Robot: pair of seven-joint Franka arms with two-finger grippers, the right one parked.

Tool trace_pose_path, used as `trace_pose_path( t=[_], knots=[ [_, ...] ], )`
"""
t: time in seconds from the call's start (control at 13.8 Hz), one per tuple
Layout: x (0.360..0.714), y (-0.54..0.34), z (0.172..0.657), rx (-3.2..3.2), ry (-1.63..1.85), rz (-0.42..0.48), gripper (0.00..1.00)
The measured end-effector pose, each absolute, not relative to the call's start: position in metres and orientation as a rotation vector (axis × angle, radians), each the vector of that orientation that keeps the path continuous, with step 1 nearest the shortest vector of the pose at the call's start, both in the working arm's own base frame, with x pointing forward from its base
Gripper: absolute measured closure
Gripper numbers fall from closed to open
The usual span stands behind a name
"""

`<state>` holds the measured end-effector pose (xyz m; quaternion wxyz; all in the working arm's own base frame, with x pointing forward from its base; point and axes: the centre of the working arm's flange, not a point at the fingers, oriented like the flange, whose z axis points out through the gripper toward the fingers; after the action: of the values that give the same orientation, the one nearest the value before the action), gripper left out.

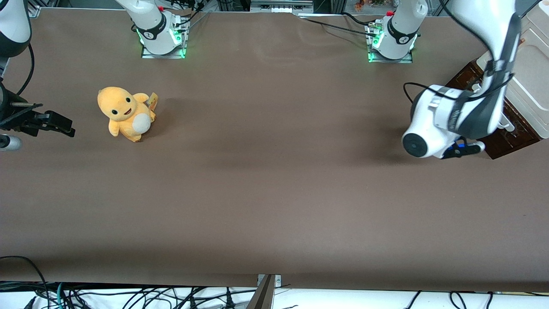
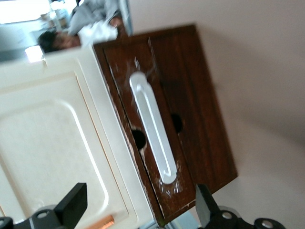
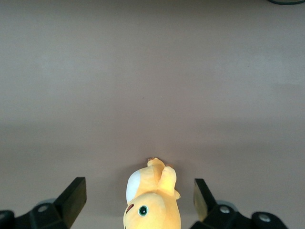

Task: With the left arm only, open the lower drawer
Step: 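Lower the open left gripper to the lower drawer's silver bar handle, then close the left gripper around the silver bar handle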

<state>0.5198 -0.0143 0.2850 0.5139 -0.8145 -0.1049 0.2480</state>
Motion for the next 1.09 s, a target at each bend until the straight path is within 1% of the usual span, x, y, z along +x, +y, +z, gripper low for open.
trace_pose_path(
  t=[0.07,0.15,0.29,0.44,0.58,0.87,1.02,1.09],
  knots=[
    [0.505,-0.01,0.268,-1.896,-0.265,0.607,0.0],
    [0.491,-0.004,0.251,-1.836,-0.276,0.599,0.0],
    [0.469,0.006,0.212,-1.722,-0.289,0.554,0.0],
    [0.455,0.012,0.173,-1.638,-0.284,0.51,0.0],
    [0.447,0.019,0.147,-1.591,-0.27,0.495,0.0],
    [0.454,0.06,0.145,-1.543,-0.262,0.456,0.0],
    [0.453,0.078,0.146,-1.535,-0.283,0.472,0.0],
    [0.453,0.082,0.146,-1.535,-0.289,0.478,0.04]
  ],
)
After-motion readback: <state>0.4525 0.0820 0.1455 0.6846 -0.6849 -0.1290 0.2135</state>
